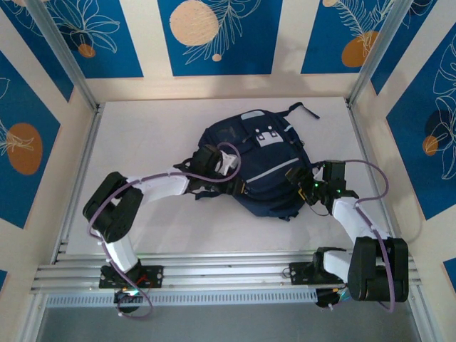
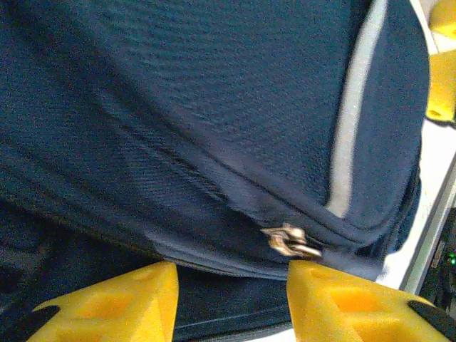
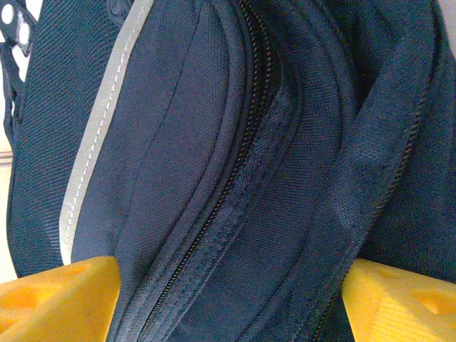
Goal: Pack the student bag
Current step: Zip the student bag at the center of the table.
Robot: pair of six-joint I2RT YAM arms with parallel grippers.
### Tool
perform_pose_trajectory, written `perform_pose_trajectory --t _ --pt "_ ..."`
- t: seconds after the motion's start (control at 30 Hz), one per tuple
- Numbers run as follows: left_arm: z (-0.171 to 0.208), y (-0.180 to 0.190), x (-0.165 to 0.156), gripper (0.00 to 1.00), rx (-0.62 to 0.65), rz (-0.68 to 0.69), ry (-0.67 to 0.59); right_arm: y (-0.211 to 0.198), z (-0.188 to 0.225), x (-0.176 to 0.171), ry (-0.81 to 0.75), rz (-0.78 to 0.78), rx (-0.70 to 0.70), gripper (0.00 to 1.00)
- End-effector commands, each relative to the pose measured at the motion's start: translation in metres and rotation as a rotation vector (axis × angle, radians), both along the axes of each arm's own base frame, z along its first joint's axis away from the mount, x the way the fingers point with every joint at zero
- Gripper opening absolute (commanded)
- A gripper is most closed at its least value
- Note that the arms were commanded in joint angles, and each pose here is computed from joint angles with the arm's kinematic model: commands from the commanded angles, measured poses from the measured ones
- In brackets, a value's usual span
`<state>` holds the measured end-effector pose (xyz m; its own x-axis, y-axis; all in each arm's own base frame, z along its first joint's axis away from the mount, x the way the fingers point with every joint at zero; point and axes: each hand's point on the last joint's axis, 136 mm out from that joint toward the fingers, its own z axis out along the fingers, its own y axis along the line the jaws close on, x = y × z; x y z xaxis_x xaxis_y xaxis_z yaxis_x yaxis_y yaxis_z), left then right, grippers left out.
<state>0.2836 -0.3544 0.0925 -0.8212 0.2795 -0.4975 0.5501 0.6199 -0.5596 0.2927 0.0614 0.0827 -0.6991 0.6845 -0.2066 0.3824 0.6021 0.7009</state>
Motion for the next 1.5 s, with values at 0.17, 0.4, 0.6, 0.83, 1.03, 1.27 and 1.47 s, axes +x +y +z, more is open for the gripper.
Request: perform_pose_trajectory --t 0.17,0.4,0.6,0.83,1.03,1.27,1.47 --pt "0.006 -0.004 -0.001 0.47 0.089 -0.059 -0.094 0.008 -0.007 -0.006 0.016 0.034 0.002 0.81" --pt "0.039 -0.009 -0.009 0.55 0.020 -0.064 -0.091 0.006 -0.006 -0.007 0.015 0.029 -0.007 0.81" --pt "0.035 -0.016 -0.015 0.65 0.027 -0.088 -0.063 0.008 -0.006 -0.006 0.017 0.033 0.000 0.81" --pt "0.007 -0.003 -0.006 0.65 0.167 -0.069 -0.078 0.007 -0.006 -0.008 0.018 0.031 -0.007 0.81" --pt "-0.011 0.011 0.002 0.51 0.278 -0.076 -0.152 0.008 -0.008 -0.007 0.019 0.030 -0.001 0.81" --pt "-0.017 -0.004 -0.006 0.31 0.263 -0.127 -0.161 0.011 -0.010 -0.008 0.022 0.033 0.010 0.80" --pt "-0.007 -0.017 -0.015 0.00 0.221 -0.179 -0.148 0.018 -0.016 -0.007 0.035 0.036 0.015 0.78"
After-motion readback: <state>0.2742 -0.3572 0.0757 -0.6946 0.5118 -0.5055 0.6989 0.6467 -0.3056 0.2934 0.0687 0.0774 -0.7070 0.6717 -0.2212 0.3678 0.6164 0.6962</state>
